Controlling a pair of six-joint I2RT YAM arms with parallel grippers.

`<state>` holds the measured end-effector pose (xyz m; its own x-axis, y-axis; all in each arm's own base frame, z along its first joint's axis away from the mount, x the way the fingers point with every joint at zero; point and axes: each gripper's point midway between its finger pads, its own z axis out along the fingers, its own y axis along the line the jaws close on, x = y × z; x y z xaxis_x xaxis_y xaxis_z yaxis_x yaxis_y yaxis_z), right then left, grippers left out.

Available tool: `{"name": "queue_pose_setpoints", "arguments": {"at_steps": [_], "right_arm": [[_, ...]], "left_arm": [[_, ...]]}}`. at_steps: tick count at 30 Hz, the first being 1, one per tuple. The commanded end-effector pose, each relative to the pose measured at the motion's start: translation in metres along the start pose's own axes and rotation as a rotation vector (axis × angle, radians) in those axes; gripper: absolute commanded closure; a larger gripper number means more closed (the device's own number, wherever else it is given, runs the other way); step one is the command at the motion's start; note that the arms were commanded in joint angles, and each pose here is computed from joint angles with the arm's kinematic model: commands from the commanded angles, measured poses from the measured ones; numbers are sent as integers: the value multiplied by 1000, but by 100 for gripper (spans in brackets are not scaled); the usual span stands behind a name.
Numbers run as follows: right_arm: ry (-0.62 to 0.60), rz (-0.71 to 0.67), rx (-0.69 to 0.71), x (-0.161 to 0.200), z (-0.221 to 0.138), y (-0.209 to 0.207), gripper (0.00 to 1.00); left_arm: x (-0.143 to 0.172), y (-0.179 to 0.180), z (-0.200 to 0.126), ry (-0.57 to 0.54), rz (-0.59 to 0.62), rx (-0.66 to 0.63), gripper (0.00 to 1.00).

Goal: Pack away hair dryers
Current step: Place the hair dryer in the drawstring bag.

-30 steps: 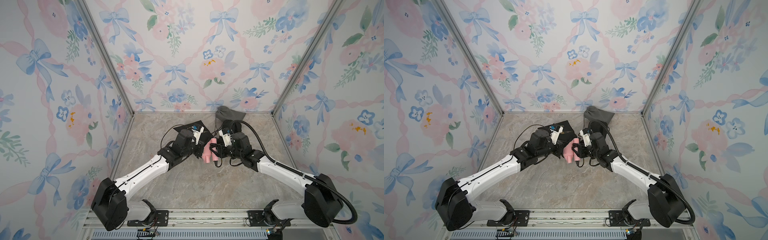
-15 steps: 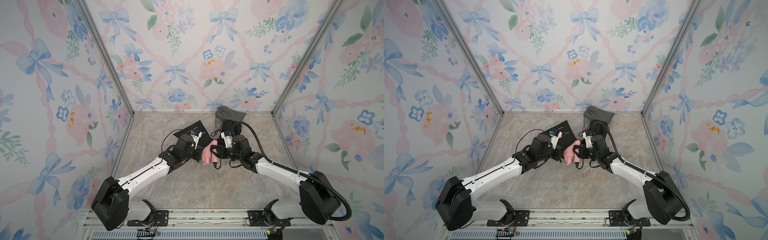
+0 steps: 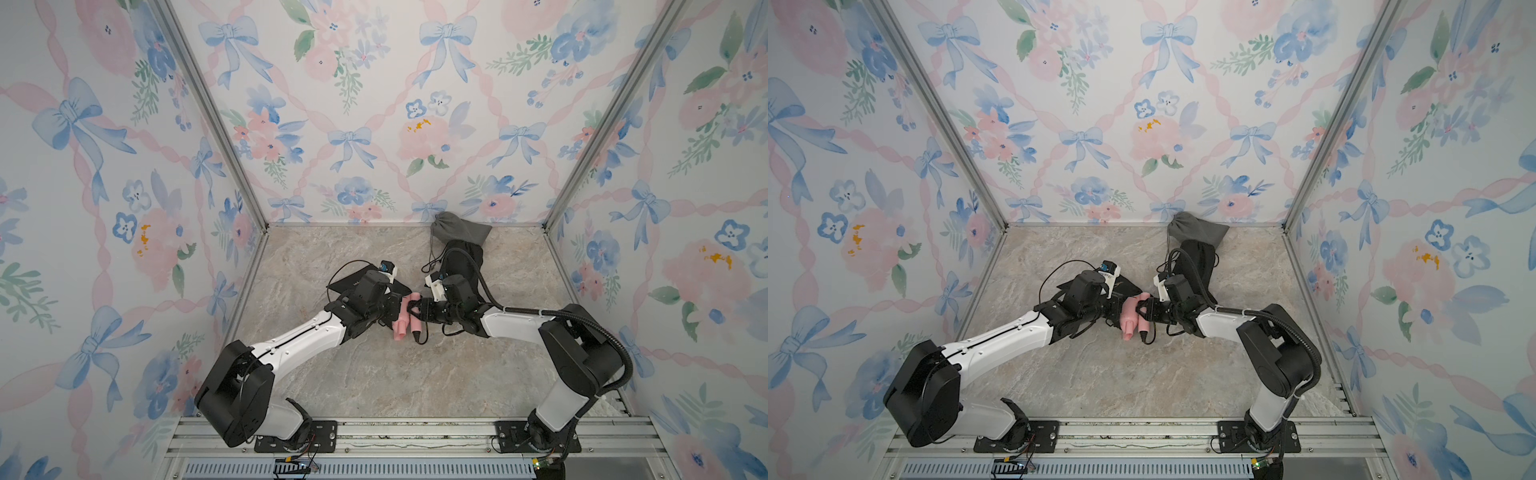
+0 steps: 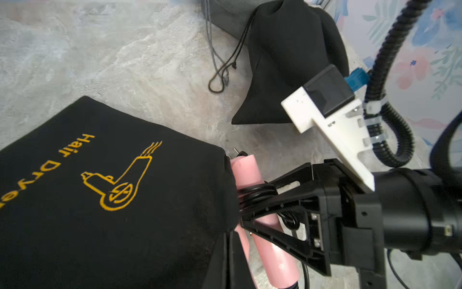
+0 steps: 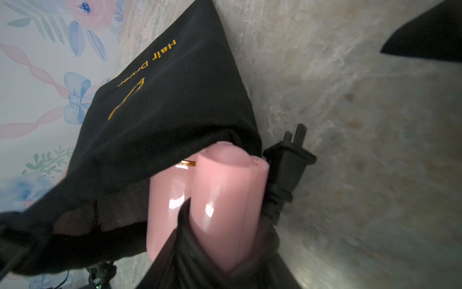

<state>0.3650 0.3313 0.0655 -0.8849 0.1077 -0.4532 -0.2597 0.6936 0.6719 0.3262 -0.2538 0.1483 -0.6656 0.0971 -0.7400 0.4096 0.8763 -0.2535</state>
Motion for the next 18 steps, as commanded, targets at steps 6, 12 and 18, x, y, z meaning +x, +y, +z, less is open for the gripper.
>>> {"name": "queue_pose_setpoints", "arguments": {"at_steps": [6,12,18], "right_arm": [[-20,-4,-85,-13,22,17,50],[-6,-10,-50,-8,21,8,38],[8,-6,-1,-1,12,-1,30]], "left_arm": [[8,5,15,41,-34,-17,100],[5,3,18,41,-33,-10,100],[1,1,19,36,-35,-5,100]]}}
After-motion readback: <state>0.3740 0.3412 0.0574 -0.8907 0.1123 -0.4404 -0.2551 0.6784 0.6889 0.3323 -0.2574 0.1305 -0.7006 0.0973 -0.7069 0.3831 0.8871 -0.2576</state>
